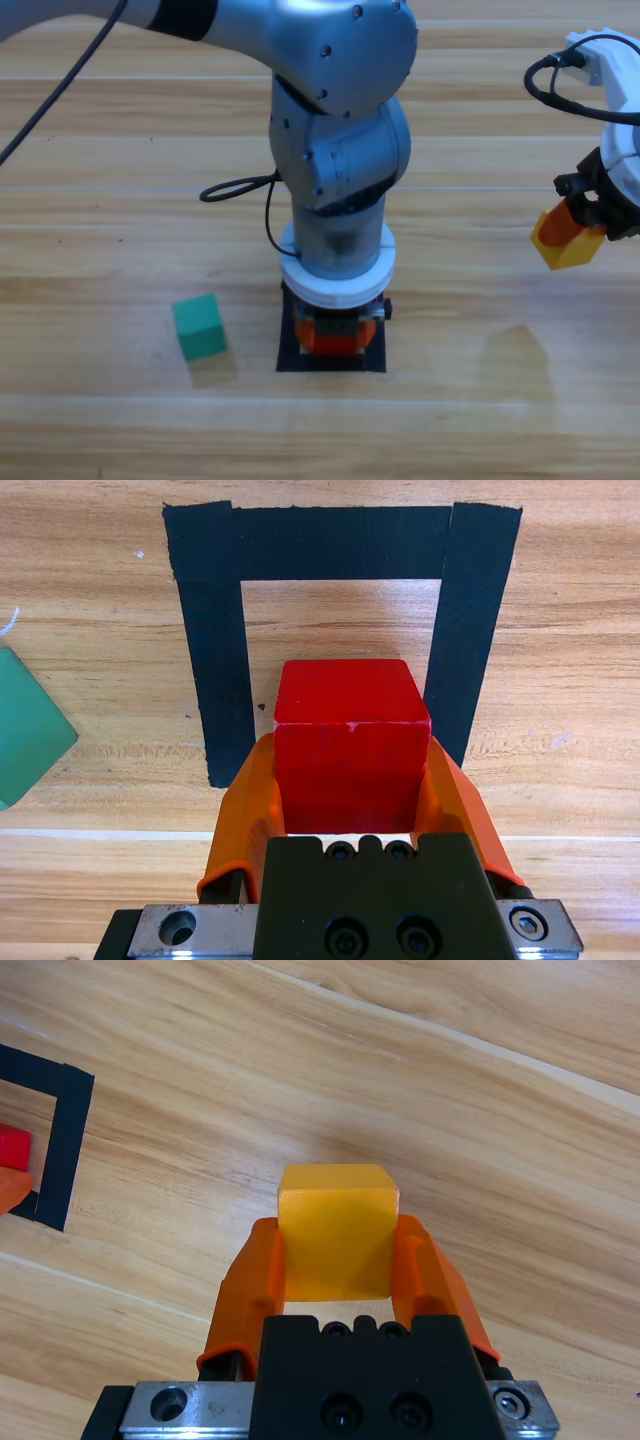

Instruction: Stack the blocks in the rectangular block: red at the bottom, yellow in the middle, green on top

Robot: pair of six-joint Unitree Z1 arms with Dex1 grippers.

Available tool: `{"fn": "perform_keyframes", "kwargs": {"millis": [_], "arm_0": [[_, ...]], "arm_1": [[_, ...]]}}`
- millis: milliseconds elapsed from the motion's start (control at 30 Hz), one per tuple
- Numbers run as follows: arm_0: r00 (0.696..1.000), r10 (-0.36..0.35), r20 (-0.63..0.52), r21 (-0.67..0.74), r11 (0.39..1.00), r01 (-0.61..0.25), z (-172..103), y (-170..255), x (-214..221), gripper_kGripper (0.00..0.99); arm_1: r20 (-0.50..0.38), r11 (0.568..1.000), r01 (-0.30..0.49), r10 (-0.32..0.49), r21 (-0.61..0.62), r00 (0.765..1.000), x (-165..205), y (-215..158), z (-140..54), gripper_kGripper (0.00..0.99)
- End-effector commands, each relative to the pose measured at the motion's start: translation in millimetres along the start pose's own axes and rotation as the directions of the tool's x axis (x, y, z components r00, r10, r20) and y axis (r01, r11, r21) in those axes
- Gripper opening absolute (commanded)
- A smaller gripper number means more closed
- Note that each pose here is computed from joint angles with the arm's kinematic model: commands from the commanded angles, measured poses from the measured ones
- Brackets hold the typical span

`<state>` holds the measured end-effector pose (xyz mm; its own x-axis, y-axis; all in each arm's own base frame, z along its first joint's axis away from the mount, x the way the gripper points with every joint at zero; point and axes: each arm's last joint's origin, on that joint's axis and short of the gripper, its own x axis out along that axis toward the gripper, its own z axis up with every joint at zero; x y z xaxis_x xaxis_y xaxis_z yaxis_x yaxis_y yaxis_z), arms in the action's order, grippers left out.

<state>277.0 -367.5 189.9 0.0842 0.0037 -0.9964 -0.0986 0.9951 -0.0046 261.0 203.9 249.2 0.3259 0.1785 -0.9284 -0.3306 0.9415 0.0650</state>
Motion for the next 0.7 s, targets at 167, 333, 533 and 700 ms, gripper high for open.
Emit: {"fn": "perform_keyframes", "kwargs": {"millis": [167,333,533,700], "arm_0": [[0.999,0.04,-0.011,0.01,0.999,-0.04,-3.2,-4.0,23.9,0.0],[0.999,0.032,-0.004,0.008,0.999,-0.032,-2.3,-5.7,25.1,0.0],[0.999,0.039,-0.007,0.001,0.999,-0.039,-2.8,-5.0,27.5,0.0],[0.999,0.047,-0.006,-0.005,0.999,-0.047,-3.0,-4.3,28.8,0.0]], "arm_1": [[-0.019,1.0,0.001,-0.001,-0.01,1.0,-4.6,-1.3,-8.6,0.026],[-0.019,1.0,0.001,-0.001,-0.01,1.0,-4.6,-1.3,-8.6,0.026],[-0.018,1.0,0.002,-0.002,-0.01,1.0,-4.6,-1.4,-8.6,0.026],[-0.018,1.0,0.002,-0.002,-0.01,1.0,-4.6,-1.4,-8.6,0.026]]}}
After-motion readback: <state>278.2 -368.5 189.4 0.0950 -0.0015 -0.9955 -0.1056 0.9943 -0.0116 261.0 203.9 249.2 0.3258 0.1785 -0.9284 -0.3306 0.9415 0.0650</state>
